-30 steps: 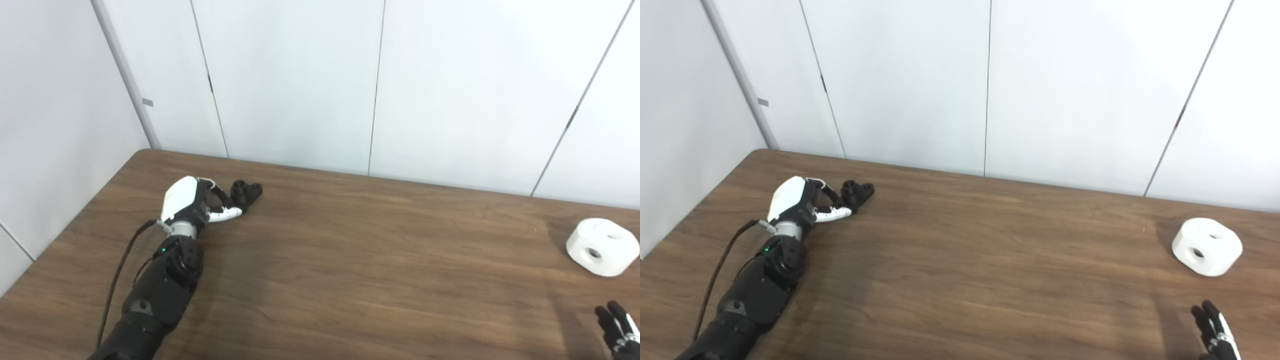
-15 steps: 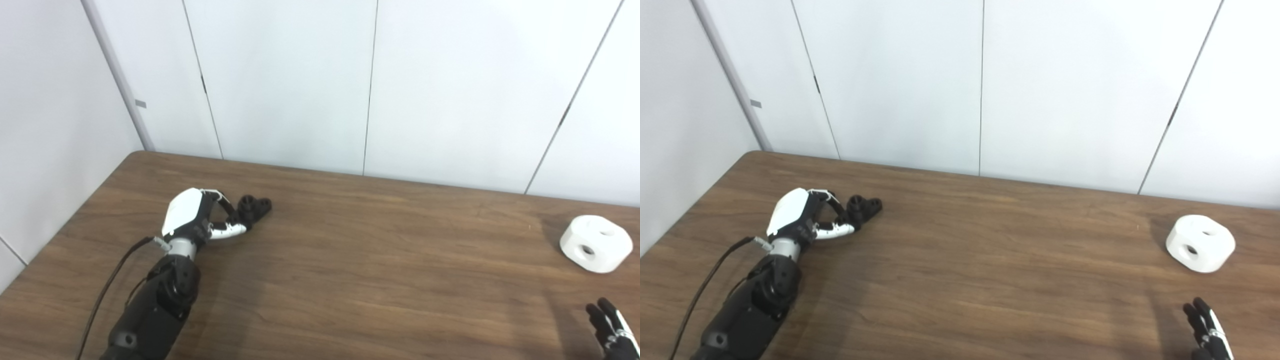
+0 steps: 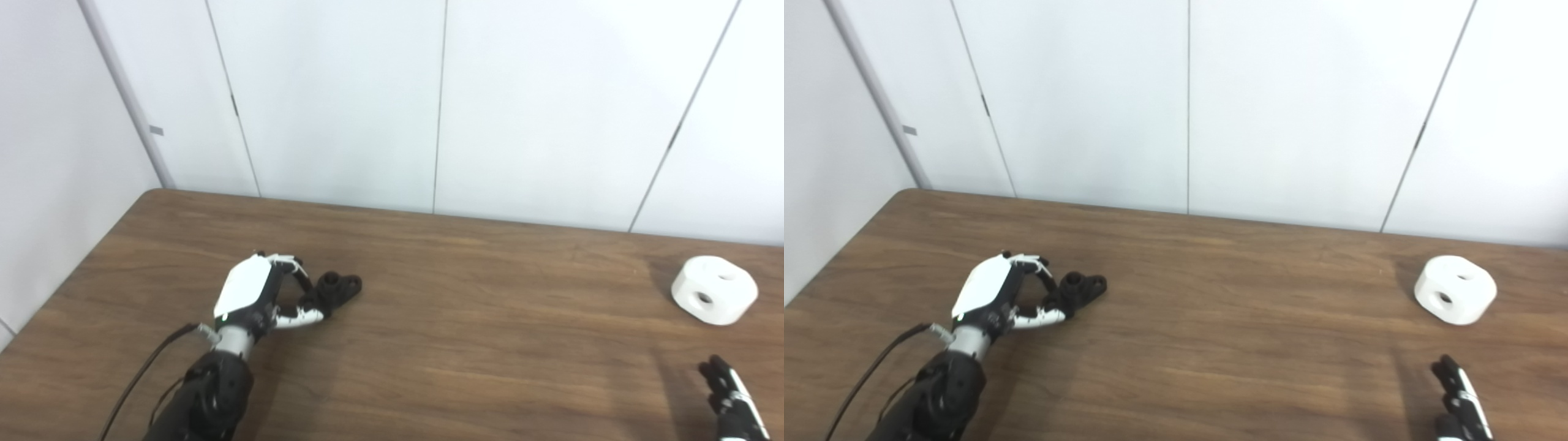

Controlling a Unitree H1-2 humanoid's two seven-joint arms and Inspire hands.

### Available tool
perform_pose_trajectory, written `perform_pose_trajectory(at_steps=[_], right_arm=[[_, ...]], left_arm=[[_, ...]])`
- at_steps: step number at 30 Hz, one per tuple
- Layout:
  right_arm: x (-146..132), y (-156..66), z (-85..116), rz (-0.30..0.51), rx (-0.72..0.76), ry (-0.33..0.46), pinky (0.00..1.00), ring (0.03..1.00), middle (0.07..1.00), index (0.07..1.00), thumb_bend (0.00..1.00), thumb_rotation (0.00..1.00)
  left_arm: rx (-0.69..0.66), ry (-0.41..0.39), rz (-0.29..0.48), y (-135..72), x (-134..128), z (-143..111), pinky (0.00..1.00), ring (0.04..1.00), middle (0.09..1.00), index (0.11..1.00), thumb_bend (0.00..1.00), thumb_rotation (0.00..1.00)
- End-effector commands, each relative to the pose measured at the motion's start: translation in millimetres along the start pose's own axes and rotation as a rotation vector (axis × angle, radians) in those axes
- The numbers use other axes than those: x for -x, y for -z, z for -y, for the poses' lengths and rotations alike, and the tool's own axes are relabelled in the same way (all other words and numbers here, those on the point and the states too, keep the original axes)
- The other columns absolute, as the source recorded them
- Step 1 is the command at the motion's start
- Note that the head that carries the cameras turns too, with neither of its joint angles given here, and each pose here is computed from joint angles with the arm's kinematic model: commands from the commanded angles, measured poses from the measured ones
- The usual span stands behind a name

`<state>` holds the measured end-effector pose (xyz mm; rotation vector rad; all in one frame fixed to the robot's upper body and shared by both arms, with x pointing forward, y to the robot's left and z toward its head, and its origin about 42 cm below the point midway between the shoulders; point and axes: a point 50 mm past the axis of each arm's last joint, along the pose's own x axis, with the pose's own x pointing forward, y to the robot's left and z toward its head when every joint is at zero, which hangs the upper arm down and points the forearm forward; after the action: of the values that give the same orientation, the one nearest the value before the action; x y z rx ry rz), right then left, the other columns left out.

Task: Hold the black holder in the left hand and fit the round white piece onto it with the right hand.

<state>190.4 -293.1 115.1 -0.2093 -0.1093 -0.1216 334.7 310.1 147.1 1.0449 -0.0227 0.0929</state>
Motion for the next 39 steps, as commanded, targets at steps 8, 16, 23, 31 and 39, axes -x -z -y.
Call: perform_pose_trajectory(at_steps=[8,16,23,31,39], right_arm=[[4,-12,-8,0.035,-0.033,0.008,1.0,0.973,0.932,0.939,0.51,0.93],[3,-15,-11,0.046,-0.03,0.002,1.0,0.97,0.933,0.941,0.5,0.93],[3,-21,-14,0.048,-0.022,-0.003,1.0,0.97,0.934,0.942,0.51,0.93],[2,-29,-15,0.036,-0.008,0.0,1.0,0.971,0.932,0.945,0.55,0.94],[1,-35,-17,0.034,-0.014,0.003,1.0,0.964,0.931,0.949,0.55,0.94]], left_arm=[[-0.014,0.031,0.14,-27,22,7,1.0,0.891,0.804,0.487,0.52,0.05],[-0.009,0.12,0.238,-53,52,31,1.0,0.896,0.806,0.488,0.52,0.05],[0.014,0.174,0.304,-76,69,44,1.0,0.889,0.803,0.488,0.52,0.05],[0.029,0.244,0.368,-98,93,57,1.0,0.898,0.807,0.487,0.52,0.05],[0.033,0.292,0.4,-103,109,61,1.0,0.898,0.808,0.488,0.52,0.05]])
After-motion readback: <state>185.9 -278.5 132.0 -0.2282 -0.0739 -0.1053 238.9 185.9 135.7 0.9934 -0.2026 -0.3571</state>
